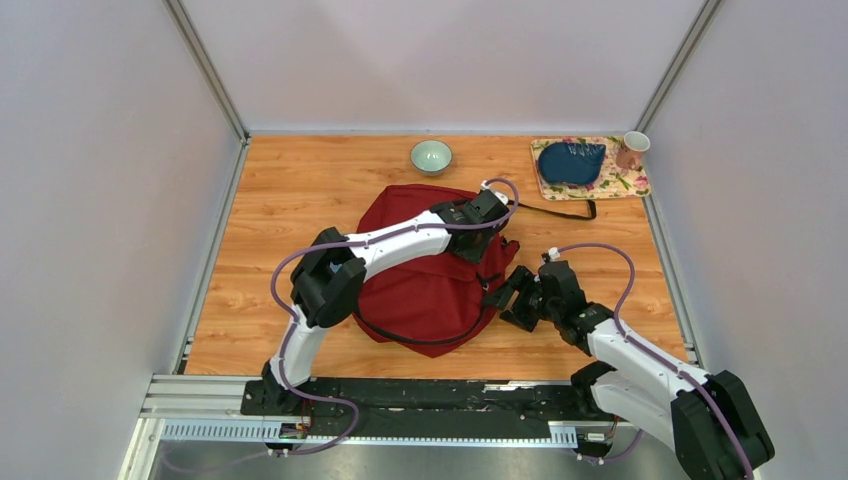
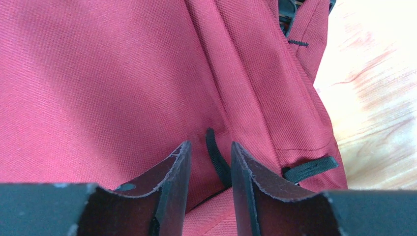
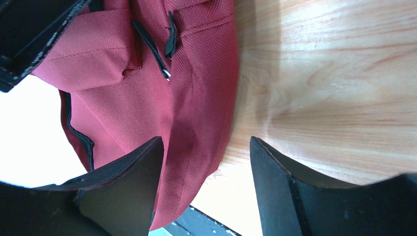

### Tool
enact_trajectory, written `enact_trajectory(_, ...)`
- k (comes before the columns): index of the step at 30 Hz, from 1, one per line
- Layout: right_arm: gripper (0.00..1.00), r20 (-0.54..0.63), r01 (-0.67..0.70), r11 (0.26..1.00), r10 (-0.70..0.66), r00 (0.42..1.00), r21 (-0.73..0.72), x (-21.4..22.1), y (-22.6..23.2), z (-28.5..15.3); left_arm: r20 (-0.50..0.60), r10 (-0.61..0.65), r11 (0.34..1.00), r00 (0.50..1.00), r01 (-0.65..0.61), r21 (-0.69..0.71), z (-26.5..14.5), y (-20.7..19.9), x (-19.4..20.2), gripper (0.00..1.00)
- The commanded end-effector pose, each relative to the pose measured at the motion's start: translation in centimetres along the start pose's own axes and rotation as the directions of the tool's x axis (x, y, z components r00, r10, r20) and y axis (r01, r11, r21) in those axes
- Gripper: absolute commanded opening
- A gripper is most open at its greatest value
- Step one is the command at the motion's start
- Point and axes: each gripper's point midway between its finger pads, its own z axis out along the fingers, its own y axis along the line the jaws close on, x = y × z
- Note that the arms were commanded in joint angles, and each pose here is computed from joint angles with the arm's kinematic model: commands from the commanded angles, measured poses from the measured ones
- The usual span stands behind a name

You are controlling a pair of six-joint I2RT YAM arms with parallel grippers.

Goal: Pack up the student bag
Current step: Unzip the student bag at the center of the board.

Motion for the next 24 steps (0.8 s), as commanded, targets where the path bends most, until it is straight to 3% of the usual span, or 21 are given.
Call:
enact_trajectory(1,0.67,0.024,0.017,1.0,-0.016,1.0,-0.008,-0.4,0.1,0.1,0.0,0.035,0.999,0.999,-0.035,-0.016,1.1,-0.2,-0.1,0.43)
enact_trajectory(7,0.67,0.022,0.02,1.0,-0.02,1.0,0.004,-0.3,-0.2,0.0,-0.005,0.029,0.999,1.0,-0.029,0.015,1.6,-0.8,0.0,0.32)
enact_trajectory(15,0.67,0.029,0.025,1.0,-0.025,0.999,0.013,-0.4,-0.4,-0.2,-0.004,0.026,1.0,1.0,-0.026,-0.004,1.5,-0.5,0.0,0.0)
enact_trajectory(20,0.67,0.043,0.027,0.999,-0.028,0.999,0.027,-0.6,-0.6,-0.5,0.006,0.027,1.0,1.0,-0.027,-0.007,0.9,-0.3,-0.3,0.0)
enact_trajectory(24,0.67,0.081,0.037,0.999,-0.04,0.996,0.04,-1.1,-0.6,-1.2,0.095,-0.002,0.999,0.996,-0.002,0.042,-1.7,-0.7,-2.3,0.0)
